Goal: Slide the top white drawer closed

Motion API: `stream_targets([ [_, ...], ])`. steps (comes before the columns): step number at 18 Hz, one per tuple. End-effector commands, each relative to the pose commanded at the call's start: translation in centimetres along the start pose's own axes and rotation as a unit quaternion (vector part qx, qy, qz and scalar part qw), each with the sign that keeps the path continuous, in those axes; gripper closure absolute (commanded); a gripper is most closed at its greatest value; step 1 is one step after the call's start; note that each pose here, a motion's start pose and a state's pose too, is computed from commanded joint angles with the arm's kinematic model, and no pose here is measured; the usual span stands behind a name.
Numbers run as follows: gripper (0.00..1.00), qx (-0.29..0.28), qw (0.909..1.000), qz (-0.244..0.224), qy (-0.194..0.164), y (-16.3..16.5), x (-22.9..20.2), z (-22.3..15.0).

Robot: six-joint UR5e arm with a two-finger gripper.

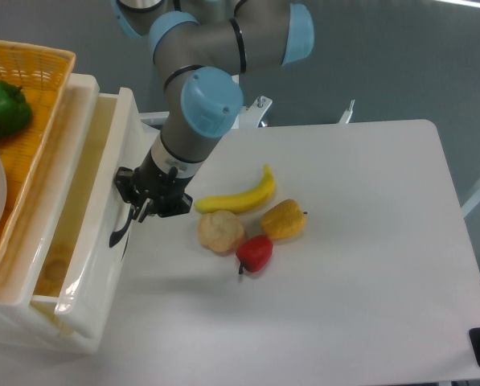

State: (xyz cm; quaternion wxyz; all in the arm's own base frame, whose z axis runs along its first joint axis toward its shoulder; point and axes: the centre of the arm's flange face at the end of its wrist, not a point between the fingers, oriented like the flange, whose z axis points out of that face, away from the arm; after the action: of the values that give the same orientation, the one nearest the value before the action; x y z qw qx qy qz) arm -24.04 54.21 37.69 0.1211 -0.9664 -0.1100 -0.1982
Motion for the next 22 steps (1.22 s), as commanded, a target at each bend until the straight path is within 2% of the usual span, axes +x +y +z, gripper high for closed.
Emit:
stream_targets([
  [9,0.81,-0.010,0.9998,0.016,0.006,-0.4,2.1,1.4],
  [19,0.80,-0.013,0.9996,0.022,0.009,-0.8,2.3,2.7],
  [22,0.77,-0.011,0.9996,0.026,0.007,-1.0,2.1,2.8],
])
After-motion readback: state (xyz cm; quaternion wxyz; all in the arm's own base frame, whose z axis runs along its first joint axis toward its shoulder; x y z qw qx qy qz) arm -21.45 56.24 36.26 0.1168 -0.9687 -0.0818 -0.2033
